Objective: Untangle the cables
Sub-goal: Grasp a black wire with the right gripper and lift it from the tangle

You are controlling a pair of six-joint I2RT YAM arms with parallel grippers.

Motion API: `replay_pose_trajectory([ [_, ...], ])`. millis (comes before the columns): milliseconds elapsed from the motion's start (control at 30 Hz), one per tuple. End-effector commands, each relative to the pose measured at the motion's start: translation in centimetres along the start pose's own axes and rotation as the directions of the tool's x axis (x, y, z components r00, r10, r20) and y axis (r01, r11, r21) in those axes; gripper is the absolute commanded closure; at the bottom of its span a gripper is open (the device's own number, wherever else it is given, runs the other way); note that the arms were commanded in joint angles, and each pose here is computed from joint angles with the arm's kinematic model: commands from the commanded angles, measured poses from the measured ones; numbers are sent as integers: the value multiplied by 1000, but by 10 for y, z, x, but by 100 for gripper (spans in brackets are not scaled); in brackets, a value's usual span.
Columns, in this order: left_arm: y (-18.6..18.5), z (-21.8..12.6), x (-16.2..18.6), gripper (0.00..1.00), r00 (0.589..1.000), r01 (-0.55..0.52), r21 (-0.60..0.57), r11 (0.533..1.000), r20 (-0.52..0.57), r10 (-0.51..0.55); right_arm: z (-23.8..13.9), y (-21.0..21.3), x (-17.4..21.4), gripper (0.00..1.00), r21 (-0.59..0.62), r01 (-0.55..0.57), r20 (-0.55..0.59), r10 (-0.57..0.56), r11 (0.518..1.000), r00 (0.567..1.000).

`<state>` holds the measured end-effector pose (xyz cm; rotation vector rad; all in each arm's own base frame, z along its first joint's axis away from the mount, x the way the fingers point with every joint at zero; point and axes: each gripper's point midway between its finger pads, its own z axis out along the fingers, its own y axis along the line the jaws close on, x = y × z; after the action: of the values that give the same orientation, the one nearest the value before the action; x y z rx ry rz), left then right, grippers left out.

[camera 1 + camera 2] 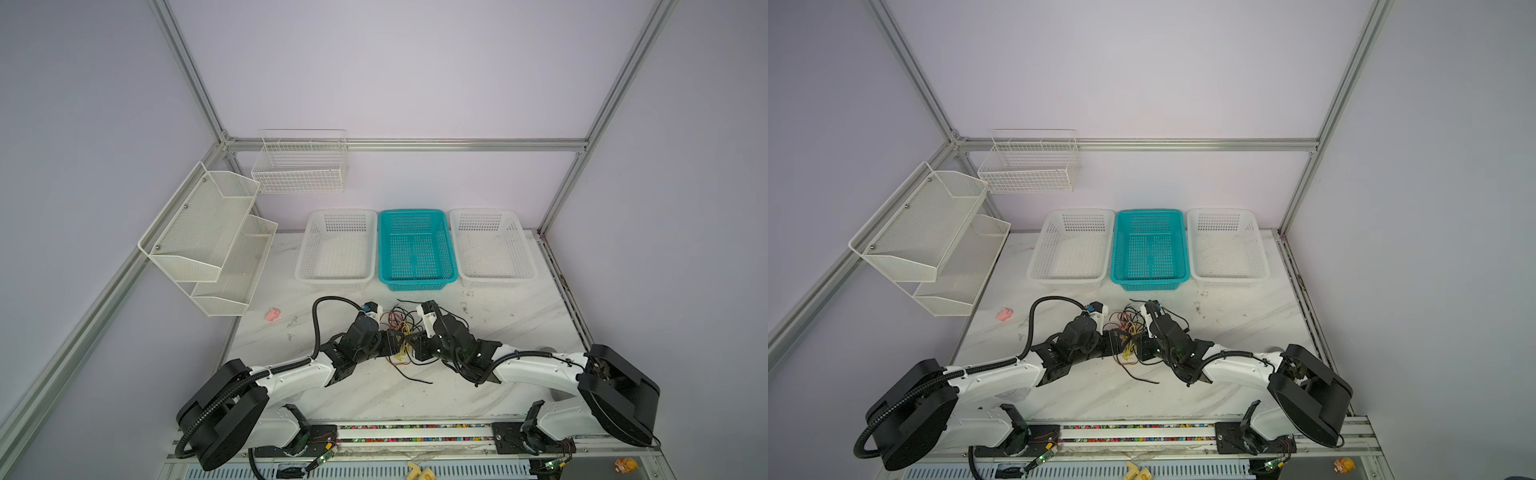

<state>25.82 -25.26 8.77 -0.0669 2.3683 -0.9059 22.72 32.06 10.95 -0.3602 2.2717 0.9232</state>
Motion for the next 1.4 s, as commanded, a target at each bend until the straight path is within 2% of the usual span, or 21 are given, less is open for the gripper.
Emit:
replay_pose_trajectory([
  [0,18,0,10,49,1000,5,-40,999,-7,-5,-19,29,-21,100,-103,16,61,-10,995,998],
  [100,20,-1,12,62,1000,-3,-43,999,-6,3,-30,31,-28,100,-91,21,79,-14,996,997],
  [233,28,-4,14,80,1000,-19,-76,997,-9,18,-45,18,-40,100,7,13,117,-14,1000,993],
  [367,34,-9,15,99,1000,-23,-94,995,2,23,-53,16,-41,100,23,-6,112,3,1000,994],
  [500,38,-12,15,100,999,-39,-115,993,1,39,-61,18,-42,100,14,-22,119,20,1000,993],
  [600,39,-16,14,100,999,-45,-121,992,5,46,-66,14,-43,93,38,-32,123,27,999,992],
  [733,37,-19,13,100,999,-46,-111,993,17,48,-63,18,-36,75,17,-25,87,24,1000,996],
  [1000,17,-30,6,100,997,-61,-13,998,50,62,-63,23,-40,62,21,-19,66,18,1000,998],
  [1167,-4,-46,-3,100,994,-58,85,995,96,50,-51,13,-33,59,71,-16,34,13,997,999],
  [1367,-48,-87,-41,100,977,-59,203,977,214,15,-47,41,-30,51,-78,111,10,-110,991,994],
])
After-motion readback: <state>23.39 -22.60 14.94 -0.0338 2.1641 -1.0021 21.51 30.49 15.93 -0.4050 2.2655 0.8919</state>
